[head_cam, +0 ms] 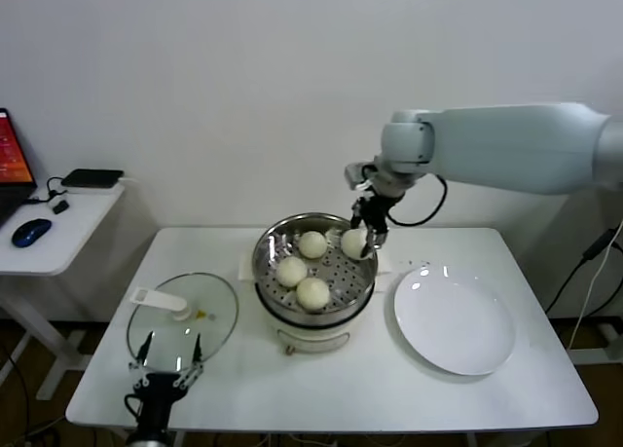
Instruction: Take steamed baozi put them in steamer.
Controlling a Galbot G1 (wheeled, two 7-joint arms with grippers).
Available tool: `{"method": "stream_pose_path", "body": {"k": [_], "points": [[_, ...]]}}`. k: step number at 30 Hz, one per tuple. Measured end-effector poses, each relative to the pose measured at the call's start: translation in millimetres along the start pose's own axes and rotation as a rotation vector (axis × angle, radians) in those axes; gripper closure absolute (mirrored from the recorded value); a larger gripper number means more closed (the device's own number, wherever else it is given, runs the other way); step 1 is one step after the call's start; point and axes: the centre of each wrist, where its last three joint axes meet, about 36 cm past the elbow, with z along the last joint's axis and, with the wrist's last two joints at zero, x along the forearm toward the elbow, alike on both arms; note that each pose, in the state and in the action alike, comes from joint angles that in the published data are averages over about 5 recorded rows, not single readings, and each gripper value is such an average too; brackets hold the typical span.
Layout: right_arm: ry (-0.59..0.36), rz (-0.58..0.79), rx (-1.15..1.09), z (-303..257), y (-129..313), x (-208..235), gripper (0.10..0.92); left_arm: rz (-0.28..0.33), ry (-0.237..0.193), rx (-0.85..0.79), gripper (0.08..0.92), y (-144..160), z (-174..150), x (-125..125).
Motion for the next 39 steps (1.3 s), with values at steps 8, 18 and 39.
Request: {"method": "stream_pose_path", "body": {"k": [8, 18, 39], "points": [[0.020, -0.019, 0.026, -10, -10, -51, 0.355, -0.008, 0.010, -0.001, 0.177, 2, 6, 0], [0.037, -0.030, 0.041, -15, -14, -86, 0.352, -0.009, 0.007, 0.004, 0.177, 1, 6, -2], [-0.010, -0.007, 0.012, 4, -18, -40, 0.199, -0.009, -0.007, -0.009, 0.177, 6, 1, 1]]}}
